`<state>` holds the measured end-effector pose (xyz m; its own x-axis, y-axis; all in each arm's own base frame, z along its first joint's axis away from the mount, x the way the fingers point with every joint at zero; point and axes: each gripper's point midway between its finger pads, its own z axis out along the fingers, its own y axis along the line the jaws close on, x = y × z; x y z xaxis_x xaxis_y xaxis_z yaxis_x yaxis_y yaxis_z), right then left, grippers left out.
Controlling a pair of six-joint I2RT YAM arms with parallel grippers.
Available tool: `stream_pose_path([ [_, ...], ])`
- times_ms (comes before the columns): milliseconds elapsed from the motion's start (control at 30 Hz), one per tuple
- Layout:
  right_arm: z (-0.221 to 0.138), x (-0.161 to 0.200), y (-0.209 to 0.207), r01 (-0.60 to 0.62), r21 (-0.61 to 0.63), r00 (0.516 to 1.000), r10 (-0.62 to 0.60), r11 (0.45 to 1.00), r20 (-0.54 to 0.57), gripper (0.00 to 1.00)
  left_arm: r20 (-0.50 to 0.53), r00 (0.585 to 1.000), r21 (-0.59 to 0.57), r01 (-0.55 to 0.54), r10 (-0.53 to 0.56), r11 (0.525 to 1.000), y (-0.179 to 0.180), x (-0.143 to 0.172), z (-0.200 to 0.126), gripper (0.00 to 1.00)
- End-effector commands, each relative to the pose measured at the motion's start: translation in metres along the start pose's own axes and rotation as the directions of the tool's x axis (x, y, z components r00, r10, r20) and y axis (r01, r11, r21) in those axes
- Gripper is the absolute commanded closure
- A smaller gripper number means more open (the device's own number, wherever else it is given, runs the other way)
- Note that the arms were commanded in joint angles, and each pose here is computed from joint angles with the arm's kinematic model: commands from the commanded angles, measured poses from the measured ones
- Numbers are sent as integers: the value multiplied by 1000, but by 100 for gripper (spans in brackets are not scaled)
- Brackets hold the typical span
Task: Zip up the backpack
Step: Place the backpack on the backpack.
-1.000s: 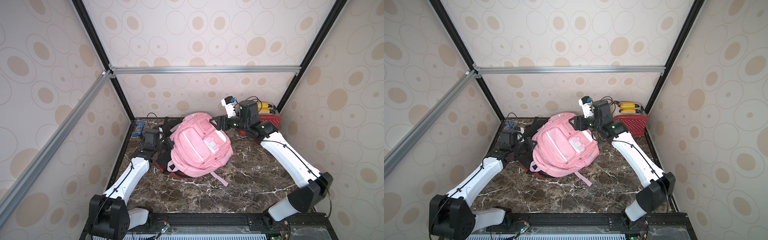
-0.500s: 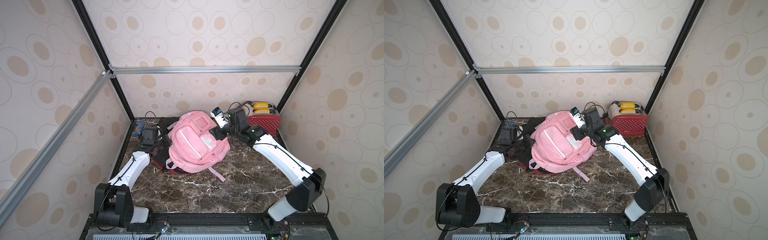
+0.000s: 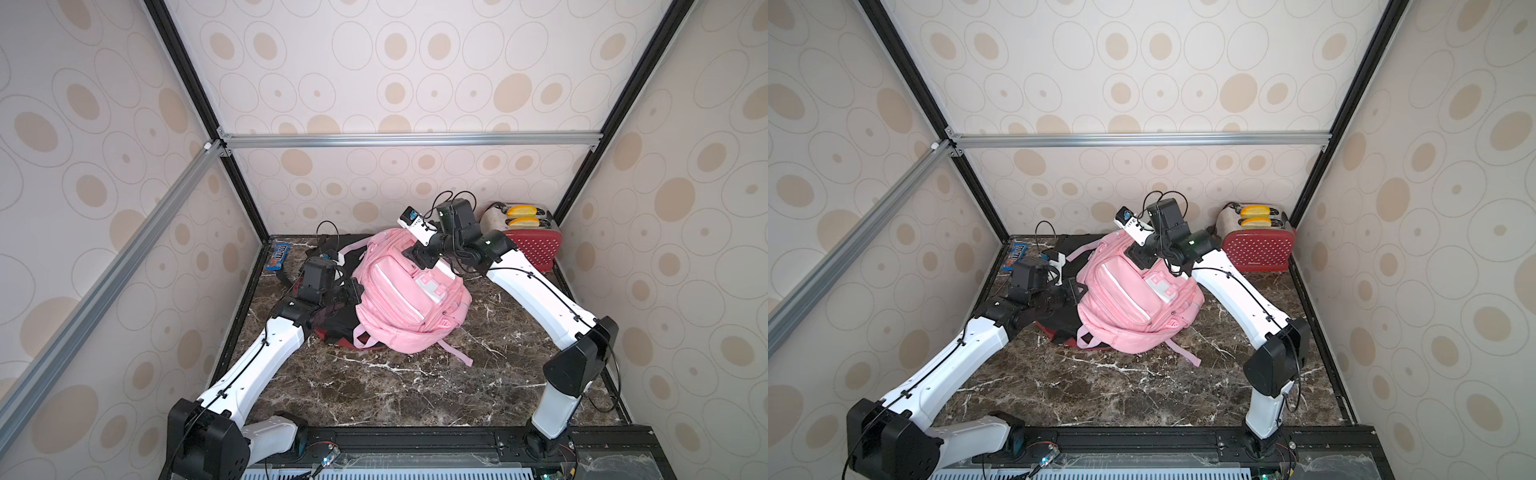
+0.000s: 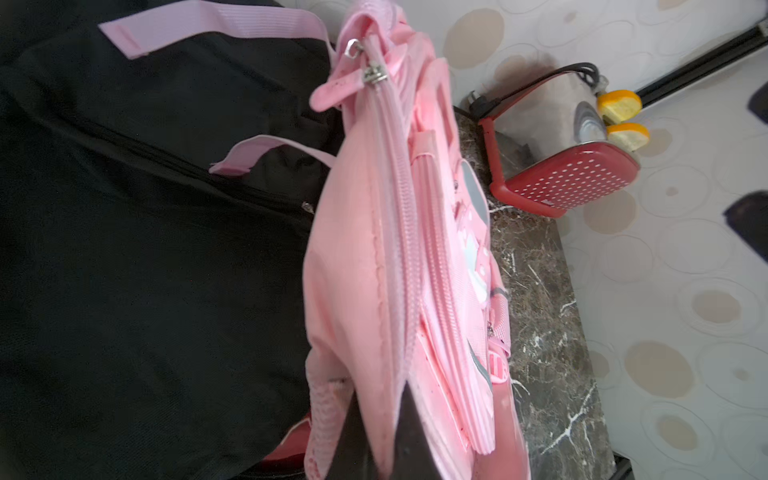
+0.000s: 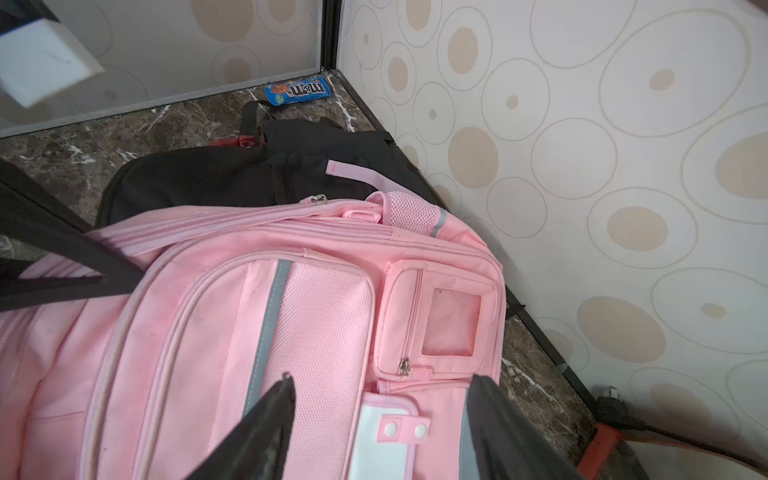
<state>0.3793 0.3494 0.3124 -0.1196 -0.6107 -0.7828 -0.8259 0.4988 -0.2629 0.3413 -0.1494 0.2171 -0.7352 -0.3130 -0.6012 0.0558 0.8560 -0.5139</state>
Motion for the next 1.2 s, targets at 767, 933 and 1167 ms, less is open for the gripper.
stream_pose_path([
  [767,-168,192,-82,40,710,983,99,703,-154,1,241,801,-377,-442,547,814,36,-84,-106,1],
  [933,-170,259,-80,-242,717,966,231,654,115,1,336,779,-470,-348,529,811,75,-72,-85,1],
  [1167,-137,336,-100,-353,752,906,404,556,127,0,321,763,-511,-359,561,781,119,-63,-14,1],
])
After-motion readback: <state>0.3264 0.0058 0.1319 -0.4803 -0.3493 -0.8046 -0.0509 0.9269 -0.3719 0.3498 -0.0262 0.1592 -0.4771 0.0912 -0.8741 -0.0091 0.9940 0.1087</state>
